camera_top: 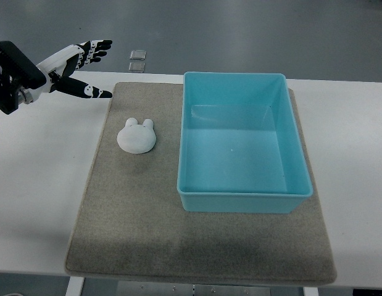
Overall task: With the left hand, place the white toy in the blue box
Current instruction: 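Reach the left hand down toward the white rabbit toy, then close the left hand fingers around the white rabbit toy, then lift the rabbit toy off the mat with the left hand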
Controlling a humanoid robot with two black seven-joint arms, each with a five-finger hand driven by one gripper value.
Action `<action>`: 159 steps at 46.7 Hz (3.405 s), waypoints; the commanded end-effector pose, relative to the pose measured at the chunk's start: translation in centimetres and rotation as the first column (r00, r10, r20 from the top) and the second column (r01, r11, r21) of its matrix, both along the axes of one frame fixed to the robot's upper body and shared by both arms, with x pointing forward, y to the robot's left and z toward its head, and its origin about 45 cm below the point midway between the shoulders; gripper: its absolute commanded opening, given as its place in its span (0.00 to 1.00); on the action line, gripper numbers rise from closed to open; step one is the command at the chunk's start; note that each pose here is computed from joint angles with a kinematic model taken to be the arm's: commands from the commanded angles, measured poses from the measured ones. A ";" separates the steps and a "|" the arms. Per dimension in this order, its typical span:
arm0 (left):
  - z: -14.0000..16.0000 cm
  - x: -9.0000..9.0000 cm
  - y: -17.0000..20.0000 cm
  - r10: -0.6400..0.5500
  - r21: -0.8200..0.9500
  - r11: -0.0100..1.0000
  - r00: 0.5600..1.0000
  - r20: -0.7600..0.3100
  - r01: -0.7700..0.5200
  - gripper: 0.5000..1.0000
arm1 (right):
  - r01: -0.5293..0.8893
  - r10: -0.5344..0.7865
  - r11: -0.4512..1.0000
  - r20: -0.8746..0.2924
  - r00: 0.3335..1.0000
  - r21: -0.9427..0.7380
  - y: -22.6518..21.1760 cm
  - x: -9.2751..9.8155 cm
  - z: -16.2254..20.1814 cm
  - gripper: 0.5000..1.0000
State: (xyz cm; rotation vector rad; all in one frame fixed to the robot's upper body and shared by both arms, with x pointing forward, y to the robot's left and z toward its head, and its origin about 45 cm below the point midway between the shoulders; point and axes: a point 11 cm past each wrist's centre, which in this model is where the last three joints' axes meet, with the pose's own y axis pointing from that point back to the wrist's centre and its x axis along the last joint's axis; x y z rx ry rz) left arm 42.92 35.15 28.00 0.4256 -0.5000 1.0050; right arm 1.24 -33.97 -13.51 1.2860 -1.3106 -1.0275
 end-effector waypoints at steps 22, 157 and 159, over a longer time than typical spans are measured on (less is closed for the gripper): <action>-1.5 -4.5 -2.8 -0.154 0.305 0.944 0.986 0.058 0.129 0.98 | -0.001 0.001 1.000 0.000 1.000 0.001 0.0 0.0 0.0 0.87; -1.3 -1.2 -4.0 -0.112 0.435 0.901 0.959 0.261 -0.013 0.00 | -0.001 0.001 1.000 0.000 1.000 -0.001 0.0 0.0 0.0 0.87; -0.5 -0.9 -4.3 -0.110 0.419 0.908 0.954 0.279 -0.018 0.00 | -0.001 0.001 1.000 0.001 1.000 -0.001 0.0 0.1 0.0 0.87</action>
